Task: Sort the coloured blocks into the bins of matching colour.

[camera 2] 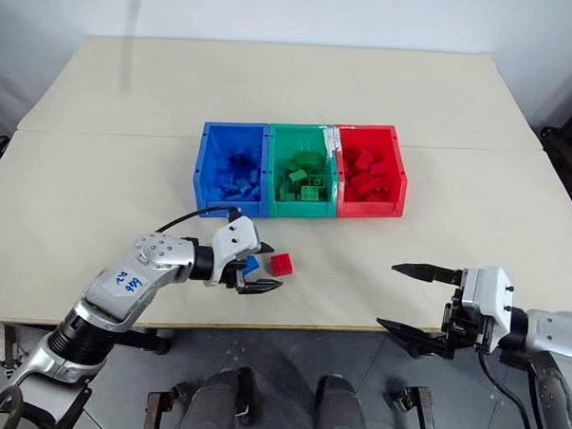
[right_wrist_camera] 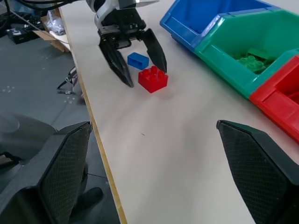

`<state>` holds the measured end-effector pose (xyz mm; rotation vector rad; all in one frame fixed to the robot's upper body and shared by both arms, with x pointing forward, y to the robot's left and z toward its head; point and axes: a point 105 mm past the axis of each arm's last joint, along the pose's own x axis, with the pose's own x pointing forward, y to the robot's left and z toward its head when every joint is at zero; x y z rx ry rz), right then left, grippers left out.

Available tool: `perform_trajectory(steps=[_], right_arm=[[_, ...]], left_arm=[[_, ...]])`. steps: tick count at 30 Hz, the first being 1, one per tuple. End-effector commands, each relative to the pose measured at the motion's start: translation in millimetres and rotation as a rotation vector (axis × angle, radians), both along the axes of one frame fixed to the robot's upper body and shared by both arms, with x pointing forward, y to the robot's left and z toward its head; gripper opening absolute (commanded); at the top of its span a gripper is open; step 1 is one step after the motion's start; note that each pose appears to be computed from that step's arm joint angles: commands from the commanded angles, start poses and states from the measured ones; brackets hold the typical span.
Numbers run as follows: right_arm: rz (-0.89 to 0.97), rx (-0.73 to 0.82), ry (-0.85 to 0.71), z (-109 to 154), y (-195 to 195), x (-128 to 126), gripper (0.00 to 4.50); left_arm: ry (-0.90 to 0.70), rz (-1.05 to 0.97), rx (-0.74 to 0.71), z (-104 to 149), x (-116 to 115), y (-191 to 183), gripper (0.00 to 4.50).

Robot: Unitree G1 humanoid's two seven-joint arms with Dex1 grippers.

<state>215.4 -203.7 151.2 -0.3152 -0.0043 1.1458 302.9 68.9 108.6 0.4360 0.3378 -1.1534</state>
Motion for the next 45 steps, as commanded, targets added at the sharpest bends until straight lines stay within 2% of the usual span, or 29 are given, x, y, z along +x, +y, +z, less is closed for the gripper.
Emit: perform_trajectory(steps=[1, 5, 9, 15, 19, 23, 26, 30, 35, 39, 45], right_arm=[[-0.005, 0.014, -0.04, 8.4, 2.1, -1.5, 4.5], [-0.025, 0.019, -0.046, 8.6, 0.6, -0.4, 4.5], [-0.094, 0.057, -0.066, 8.6, -1.2, 1.2, 4.5], [-0.345, 0.203, -0.159, 25.0, -18.2, 12.8, 4.5], [-0.48, 0.307, -0.217, 36.2, -28.0, 18.5, 4.5], [-0.539, 0.327, -0.239, 35.6, -29.9, 15.6, 4.5], [-0.552, 0.336, -0.246, 36.5, -26.8, 13.1, 4.5], [-0.558, 0.346, -0.254, 38.3, -21.9, 11.2, 4.5], [-0.548, 0.35, -0.257, 39.5, -17.3, 11.1, 4.5], [-0.521, 0.347, -0.249, 38.2, -14.2, 13.9, 4.5], [-0.341, 0.285, -0.2, 30.9, 4.8, 20.6, 4.5]], left_arm=[[-0.042, -0.037, -0.038, 11.0, -0.5, -8.1, 2.8], [-0.07, -0.058, -0.064, 15.8, 0.2, -11.2, 1.49], [-0.168, -0.111, -0.177, 39.2, 6.5, -18.7, 1.46], [-0.278, -0.129, -0.302, 80.5, 36.2, -48.8, 1.46], [-0.344, -0.099, -0.346, 100.8, 62.1, -81.5, 1.46], [-0.415, -0.082, -0.389, 125.9, 83.2, -128.2, 1.46], [-0.421, -0.025, -0.381, 130.1, 98.0, -142.8, 1.46], [-0.388, -0.005, -0.385, 125.6, 104.7, -148.9, 1.46], [-0.367, -0.03, -0.385, 117.3, 104.7, -145.2, 3.09], [-0.39, -0.085, -0.421, 119.8, 99.9, -136.8, 4.35], [-0.446, -0.241, -0.477, 119.1, 73.8, -88.2, 4.45]])
